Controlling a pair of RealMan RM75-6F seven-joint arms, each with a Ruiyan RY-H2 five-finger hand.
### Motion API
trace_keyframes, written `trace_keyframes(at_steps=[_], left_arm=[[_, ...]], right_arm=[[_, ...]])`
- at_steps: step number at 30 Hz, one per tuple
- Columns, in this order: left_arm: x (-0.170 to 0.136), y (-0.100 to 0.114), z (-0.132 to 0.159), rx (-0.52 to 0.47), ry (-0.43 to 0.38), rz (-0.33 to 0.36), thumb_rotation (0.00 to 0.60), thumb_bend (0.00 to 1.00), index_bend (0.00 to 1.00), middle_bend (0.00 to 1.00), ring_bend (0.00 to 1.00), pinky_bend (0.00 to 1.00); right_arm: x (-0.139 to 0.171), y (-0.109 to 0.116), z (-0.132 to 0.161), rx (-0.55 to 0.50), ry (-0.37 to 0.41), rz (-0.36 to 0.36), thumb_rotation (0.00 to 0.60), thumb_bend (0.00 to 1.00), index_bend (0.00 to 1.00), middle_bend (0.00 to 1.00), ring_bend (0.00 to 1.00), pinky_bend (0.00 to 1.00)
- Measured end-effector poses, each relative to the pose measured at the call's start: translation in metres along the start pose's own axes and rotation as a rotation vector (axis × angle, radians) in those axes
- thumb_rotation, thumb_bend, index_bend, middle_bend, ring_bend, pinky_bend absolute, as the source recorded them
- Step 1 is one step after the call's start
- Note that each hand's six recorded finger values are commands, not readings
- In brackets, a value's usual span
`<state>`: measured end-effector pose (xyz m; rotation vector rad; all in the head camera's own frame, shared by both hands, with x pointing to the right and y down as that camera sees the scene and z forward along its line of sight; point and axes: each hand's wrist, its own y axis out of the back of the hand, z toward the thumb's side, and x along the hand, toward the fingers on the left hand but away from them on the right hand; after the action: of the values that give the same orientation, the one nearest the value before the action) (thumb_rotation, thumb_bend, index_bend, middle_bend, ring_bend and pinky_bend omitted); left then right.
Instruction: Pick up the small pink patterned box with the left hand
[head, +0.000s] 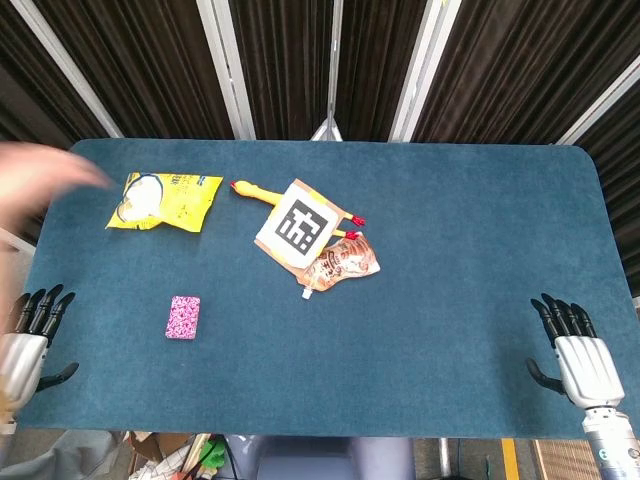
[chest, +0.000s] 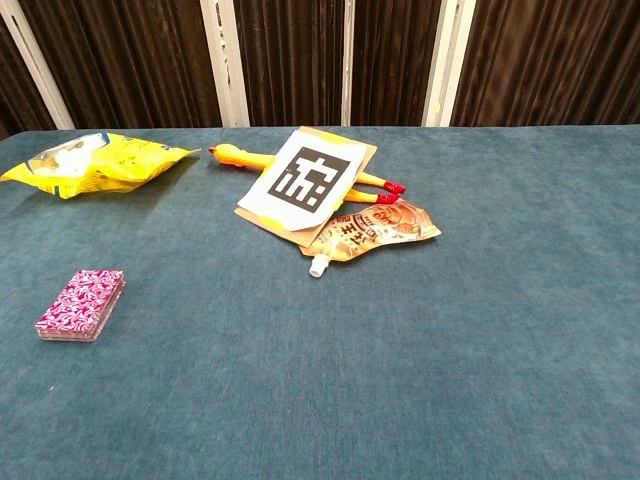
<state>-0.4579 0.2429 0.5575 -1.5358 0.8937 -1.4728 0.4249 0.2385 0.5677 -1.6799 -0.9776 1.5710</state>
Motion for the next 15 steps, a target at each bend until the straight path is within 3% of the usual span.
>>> trace_keyframes(at_steps=[15], left_arm=[[0.0085,-0.0063,0.0045,0.018,0.002,-0.042,0.600,0.18,0.00,0.00,0.00,0.00]], right_arm=[[0.0000,-0.0004,0.0018,-0.006,0.005,0.001,0.600,0.36,0.00,0.00,0.00,0.02]])
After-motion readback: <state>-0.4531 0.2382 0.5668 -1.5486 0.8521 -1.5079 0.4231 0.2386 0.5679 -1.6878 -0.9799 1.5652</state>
